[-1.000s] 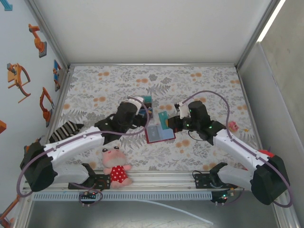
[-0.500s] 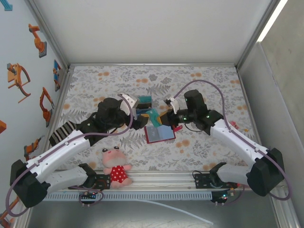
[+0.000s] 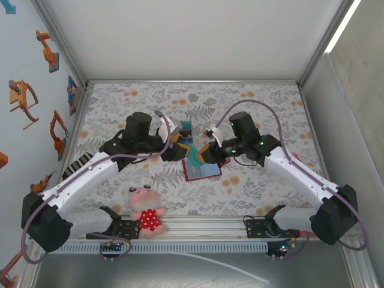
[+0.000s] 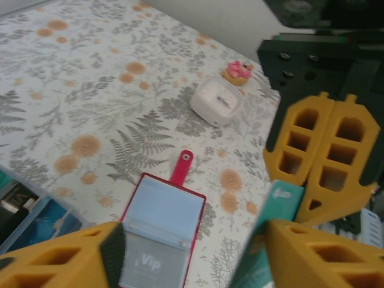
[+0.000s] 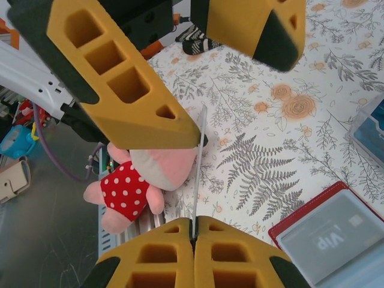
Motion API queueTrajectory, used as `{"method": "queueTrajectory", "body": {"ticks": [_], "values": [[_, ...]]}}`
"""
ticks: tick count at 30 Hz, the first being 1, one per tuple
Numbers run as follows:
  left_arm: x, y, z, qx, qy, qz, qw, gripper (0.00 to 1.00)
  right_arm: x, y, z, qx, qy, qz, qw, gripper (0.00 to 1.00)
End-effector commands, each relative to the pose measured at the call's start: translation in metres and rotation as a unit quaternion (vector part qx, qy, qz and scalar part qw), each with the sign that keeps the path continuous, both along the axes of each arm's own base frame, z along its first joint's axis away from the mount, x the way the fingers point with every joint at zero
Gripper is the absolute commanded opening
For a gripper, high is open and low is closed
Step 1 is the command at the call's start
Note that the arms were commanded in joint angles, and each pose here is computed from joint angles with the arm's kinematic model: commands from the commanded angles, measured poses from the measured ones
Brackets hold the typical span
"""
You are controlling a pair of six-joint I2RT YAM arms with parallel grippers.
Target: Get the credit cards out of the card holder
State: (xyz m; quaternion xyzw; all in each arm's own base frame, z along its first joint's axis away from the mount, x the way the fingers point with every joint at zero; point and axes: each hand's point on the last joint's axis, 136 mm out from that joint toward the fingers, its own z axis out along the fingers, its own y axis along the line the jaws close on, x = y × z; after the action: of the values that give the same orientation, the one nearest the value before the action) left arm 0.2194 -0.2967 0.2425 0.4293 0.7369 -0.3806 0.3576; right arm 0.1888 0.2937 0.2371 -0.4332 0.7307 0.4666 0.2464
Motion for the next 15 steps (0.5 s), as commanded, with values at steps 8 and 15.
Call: {"method": "queueTrajectory", "body": {"ticks": [8, 15], "values": [[-0.026, -0.011, 0.008, -0.032, 0.049, -0.082, 0.995, 0.46, -0.007, 0.007, 0.02, 0.023, -0.021, 0.042, 0.999, 0.01], [-0.034, -0.011, 0.009, -0.04, 0.048, -0.1, 0.993, 0.0, -0.001, 0.009, 0.023, 0.027, -0.031, 0.034, 0.999, 0.11]]}}
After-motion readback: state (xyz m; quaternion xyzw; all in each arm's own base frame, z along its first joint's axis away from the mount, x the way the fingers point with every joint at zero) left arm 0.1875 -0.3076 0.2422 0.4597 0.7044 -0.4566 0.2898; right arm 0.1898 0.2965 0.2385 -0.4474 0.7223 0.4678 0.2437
